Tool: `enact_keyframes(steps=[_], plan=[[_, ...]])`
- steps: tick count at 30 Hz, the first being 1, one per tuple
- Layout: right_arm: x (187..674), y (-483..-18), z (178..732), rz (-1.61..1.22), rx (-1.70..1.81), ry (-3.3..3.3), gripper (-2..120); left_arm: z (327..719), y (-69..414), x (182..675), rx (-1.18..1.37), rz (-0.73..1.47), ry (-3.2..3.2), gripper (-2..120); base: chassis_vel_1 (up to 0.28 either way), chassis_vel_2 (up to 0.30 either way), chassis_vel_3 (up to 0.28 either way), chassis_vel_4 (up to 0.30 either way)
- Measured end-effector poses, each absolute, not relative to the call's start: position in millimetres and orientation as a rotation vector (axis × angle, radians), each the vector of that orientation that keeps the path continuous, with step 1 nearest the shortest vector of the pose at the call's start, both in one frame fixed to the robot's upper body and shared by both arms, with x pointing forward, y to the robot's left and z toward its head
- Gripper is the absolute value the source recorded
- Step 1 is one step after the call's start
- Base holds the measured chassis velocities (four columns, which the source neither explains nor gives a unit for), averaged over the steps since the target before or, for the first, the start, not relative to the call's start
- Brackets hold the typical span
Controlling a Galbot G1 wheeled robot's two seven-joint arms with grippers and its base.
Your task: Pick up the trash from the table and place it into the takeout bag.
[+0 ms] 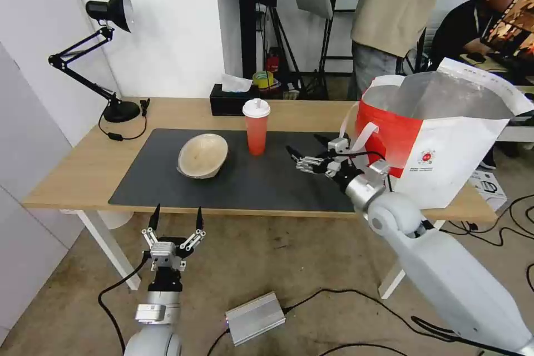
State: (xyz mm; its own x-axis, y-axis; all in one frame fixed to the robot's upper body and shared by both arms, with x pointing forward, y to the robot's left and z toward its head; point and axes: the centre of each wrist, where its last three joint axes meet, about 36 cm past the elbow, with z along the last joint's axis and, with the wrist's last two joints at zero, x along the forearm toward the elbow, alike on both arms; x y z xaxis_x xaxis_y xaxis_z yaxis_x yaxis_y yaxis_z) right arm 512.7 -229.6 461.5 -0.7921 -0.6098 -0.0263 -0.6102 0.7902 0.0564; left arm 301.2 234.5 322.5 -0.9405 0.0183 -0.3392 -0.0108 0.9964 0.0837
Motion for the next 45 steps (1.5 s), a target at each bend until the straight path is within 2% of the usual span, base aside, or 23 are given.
enact_keyframes(steps=[45], plan=[[577.1, -176.0, 444.5, 0.072, -1.109, 2.922, 100, 302.3, 243.3, 312.3, -0.006, 0.108, 2.818, 100, 0.0, 0.0, 0.0, 0.0]])
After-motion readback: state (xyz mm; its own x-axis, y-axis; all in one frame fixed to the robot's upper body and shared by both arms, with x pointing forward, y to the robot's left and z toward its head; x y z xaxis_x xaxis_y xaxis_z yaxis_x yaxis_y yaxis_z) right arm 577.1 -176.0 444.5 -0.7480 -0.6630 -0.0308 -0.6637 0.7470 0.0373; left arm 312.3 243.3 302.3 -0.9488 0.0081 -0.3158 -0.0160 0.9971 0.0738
